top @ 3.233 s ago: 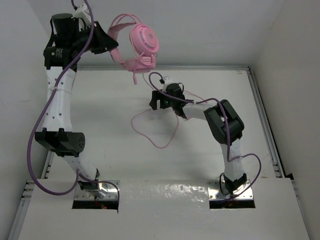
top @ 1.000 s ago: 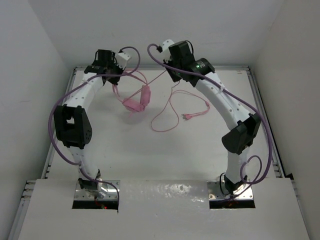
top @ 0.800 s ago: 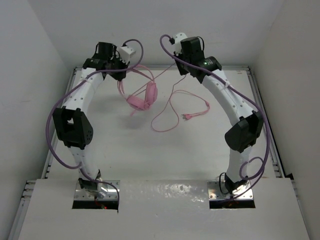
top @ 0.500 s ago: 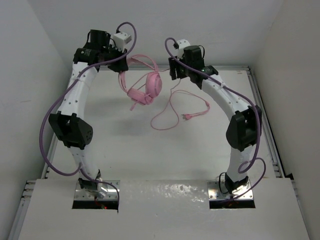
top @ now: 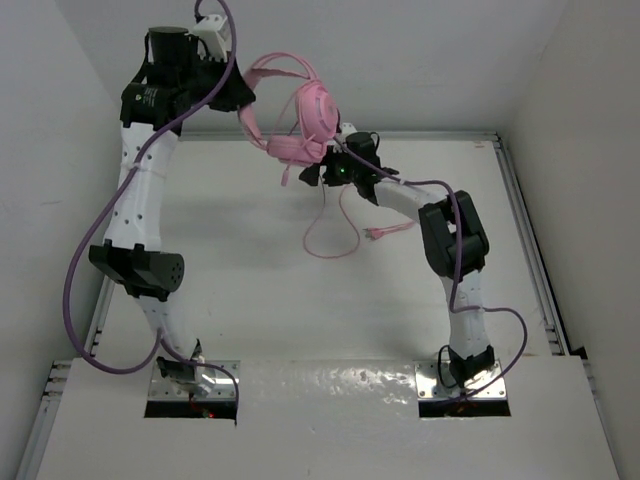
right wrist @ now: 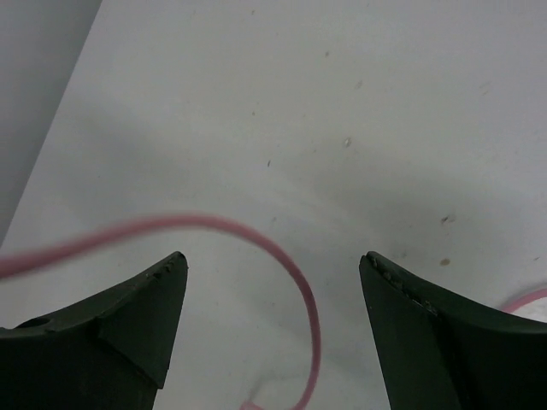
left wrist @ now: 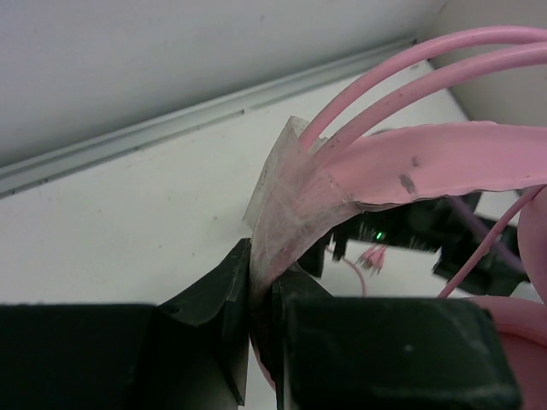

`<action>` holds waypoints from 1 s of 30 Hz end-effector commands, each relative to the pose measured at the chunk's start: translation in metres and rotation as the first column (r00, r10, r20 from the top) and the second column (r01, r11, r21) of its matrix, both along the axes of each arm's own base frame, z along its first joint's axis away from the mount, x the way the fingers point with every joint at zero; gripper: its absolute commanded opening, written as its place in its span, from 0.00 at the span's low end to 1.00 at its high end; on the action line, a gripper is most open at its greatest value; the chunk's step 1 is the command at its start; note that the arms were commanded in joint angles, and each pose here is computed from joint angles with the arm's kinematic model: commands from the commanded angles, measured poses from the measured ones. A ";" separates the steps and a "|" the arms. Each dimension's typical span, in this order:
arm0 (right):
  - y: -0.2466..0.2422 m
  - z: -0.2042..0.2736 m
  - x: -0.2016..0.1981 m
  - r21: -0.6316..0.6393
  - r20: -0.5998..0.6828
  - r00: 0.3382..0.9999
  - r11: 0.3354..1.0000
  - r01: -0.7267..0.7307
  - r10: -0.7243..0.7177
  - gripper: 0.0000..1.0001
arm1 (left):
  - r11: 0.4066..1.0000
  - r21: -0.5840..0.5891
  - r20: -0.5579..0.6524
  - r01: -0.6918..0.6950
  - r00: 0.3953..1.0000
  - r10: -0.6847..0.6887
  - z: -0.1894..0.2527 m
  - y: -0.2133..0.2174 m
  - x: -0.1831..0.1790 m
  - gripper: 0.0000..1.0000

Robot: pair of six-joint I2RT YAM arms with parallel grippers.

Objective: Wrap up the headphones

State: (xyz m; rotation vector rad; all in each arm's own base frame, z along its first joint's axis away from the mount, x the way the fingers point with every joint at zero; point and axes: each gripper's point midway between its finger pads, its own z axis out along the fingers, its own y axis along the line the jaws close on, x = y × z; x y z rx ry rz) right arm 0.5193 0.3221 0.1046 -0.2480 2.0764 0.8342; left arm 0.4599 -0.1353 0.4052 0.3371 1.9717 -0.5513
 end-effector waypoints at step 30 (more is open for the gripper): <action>0.191 0.044 -0.248 -0.252 -0.031 0.691 0.663 -0.705 0.722 0.00 | 0.804 -0.321 -0.040 -0.500 0.855 0.516 -0.016 0.143 0.127 0.00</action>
